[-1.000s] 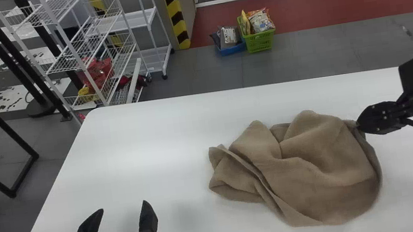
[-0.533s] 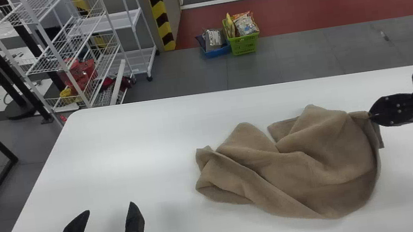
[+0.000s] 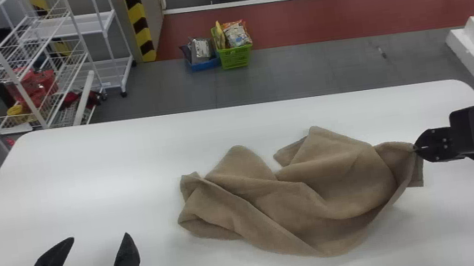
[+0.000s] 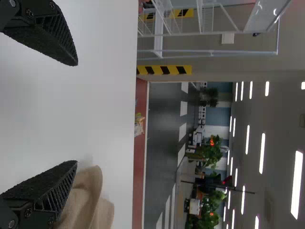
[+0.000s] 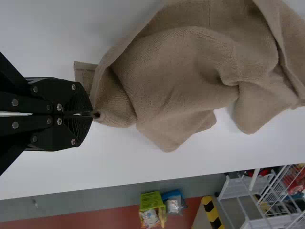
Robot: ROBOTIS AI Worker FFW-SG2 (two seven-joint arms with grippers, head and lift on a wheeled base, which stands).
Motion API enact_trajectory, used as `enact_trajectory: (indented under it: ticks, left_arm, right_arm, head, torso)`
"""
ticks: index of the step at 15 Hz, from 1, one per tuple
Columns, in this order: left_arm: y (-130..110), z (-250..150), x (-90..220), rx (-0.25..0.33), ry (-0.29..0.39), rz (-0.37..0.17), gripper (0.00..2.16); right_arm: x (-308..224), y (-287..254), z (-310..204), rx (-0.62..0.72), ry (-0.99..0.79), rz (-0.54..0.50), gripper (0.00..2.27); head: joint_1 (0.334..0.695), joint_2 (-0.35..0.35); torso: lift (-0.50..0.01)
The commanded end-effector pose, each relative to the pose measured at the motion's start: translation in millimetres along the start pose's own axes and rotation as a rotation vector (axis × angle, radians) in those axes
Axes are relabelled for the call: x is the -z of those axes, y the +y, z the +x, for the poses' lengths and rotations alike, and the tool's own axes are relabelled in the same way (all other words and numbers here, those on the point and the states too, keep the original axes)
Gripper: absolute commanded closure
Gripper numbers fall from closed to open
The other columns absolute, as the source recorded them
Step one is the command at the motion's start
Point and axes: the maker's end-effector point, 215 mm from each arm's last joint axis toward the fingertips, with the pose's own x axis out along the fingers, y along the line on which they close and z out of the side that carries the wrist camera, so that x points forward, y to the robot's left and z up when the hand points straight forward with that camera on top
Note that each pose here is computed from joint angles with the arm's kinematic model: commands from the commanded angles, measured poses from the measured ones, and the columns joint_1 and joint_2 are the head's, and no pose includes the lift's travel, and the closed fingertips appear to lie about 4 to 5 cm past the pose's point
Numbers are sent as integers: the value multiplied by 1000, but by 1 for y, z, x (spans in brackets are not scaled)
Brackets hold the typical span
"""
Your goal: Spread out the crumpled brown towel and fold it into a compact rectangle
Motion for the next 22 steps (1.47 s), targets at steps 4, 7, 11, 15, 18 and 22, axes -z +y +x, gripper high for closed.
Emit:
enact_trajectory:
  ticks: [4,7,11,15,18,22]
  left_arm:
    - [-13,2,9,46,55,22,76]
    - [-22,3,9,79,88,43,80]
    - [-46,4,33,128,275,73,90]
    - [-84,21,39,140,390,168,120]
    - [-94,48,0,205,333,197,130]
    - [-102,71,-19,240,372,203,154]
  right_arm:
    - [52,47,-11,-62,159,5,1177]
    - [49,76,-22,-92,180,-30,1177]
    - [38,91,-26,-99,166,-25,1173]
    - [30,100,-23,-112,150,-20,1170]
    - [30,104,-19,-121,147,-13,1170]
    - [31,109,-16,-129,149,-4,1166]
  head:
    - [695,-138]
    - [695,-175]
    - [695,-192]
    - [695,-225]
    - [695,-254]
    - [695,-258]
  torso:
    - [-127]
    - [-127]
    - [-127]
    - [-127]
    - [-127]
    - [-127]
